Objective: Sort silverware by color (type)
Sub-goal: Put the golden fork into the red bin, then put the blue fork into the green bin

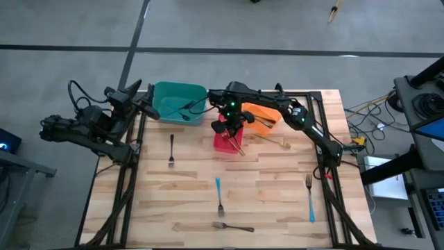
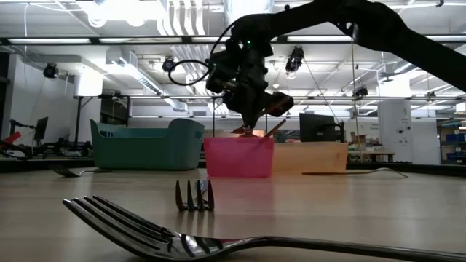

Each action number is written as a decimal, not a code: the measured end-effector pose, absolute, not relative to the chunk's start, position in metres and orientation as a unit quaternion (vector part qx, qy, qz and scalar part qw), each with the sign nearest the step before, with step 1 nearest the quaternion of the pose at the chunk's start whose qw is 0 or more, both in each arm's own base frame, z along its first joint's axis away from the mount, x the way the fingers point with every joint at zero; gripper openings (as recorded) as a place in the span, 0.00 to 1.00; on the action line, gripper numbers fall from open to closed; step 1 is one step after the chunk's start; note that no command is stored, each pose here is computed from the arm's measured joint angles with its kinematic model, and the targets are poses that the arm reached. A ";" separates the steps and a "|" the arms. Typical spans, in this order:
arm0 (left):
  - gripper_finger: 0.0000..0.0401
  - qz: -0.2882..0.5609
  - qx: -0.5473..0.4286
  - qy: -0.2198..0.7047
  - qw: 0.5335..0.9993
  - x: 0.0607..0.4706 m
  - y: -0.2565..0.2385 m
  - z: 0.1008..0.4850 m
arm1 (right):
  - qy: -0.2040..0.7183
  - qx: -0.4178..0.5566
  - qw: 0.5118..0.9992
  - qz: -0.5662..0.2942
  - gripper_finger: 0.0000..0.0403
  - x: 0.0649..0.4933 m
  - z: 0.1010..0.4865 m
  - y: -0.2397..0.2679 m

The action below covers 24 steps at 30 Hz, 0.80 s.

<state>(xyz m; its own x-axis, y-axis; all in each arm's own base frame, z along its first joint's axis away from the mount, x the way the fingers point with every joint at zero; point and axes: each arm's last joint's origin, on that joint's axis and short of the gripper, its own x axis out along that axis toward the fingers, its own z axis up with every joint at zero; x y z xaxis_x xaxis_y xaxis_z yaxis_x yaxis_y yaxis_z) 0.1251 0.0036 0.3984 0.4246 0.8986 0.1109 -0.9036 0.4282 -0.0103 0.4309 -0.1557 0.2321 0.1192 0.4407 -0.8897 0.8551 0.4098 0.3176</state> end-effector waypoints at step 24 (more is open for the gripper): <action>0.52 0.530 -0.006 -0.062 0.846 0.127 0.003 0.395 | 0.617 0.482 0.589 -0.199 0.19 0.428 0.247 -0.158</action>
